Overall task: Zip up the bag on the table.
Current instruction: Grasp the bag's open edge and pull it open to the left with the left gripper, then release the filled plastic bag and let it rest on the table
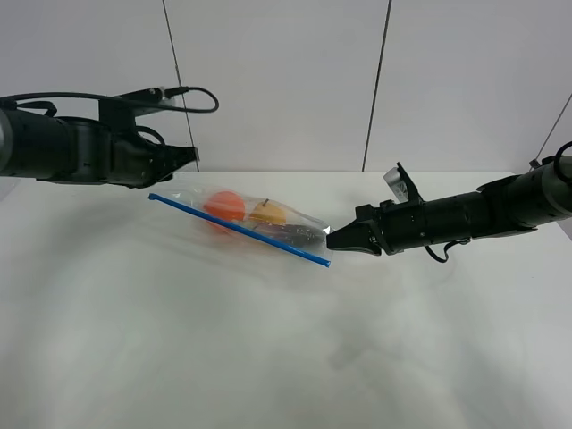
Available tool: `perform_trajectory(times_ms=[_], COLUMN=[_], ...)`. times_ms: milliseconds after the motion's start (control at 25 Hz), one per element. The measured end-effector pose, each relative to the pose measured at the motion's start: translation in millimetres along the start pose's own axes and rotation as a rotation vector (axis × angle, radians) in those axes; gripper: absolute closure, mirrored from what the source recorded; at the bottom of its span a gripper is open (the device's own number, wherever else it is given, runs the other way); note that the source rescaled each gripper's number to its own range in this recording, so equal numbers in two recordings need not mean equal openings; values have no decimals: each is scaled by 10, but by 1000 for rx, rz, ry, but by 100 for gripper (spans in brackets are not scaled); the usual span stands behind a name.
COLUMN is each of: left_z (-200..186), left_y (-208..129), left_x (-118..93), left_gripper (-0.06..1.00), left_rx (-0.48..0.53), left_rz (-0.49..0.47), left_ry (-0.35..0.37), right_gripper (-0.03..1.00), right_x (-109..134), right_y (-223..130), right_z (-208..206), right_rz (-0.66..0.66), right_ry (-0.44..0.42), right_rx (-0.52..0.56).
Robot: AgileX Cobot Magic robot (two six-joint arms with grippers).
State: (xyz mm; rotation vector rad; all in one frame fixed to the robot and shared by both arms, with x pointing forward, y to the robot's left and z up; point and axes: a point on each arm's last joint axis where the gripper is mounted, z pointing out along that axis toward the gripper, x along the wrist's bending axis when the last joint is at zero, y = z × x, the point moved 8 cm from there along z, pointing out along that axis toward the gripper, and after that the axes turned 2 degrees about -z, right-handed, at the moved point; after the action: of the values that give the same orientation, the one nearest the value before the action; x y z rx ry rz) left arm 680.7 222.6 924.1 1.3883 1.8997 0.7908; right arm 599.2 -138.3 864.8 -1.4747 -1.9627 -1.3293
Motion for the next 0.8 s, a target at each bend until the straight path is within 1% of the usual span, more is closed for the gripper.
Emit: perform_trajectory(times_ms=[120,240,320,400,480,560,600,680,720,800], left_z=[-41,-126,-216,-348,-460,-573,-631,-791,-861,-1060], left_y=[-78,-159,-203,-229,-216,-166,-142,-84,-56,-13], left_x=[-316,-598,-778,-949,-1024,-1041,-1044,-1045,-1036,-1037], left_gripper=[51,51,51,51,51,51,51,51,51,51], left_rx=[68,169,263,387,502,602,642,720,736,745], left_rz=[-200,-393,-537,-673,-805,-889,-911,-911,-885,-770], left_ry=[-180,-334,-439,-557,-636,-718,-757,-869,-925,-1079], right_gripper=[97,97,97,97,97,97,97,97,97,97], right_x=[-10,-17,-18,-21,-24,-28,-30,-33,-35,-35], right_y=[-5,-19,-26,-35,-39,-47,-51,-53,-54,-55], right_z=[0,0,0,0,0,0,-1,-1,-1,-1], right_rz=[-4,-10,-13,-17,-19,-23,-24,-25,-26,-27], right_ry=[-6,-10,-11,-13,-14,-16,-18,-19,-20,-20], right_rx=[3,11,15,20,23,28,30,31,32,33])
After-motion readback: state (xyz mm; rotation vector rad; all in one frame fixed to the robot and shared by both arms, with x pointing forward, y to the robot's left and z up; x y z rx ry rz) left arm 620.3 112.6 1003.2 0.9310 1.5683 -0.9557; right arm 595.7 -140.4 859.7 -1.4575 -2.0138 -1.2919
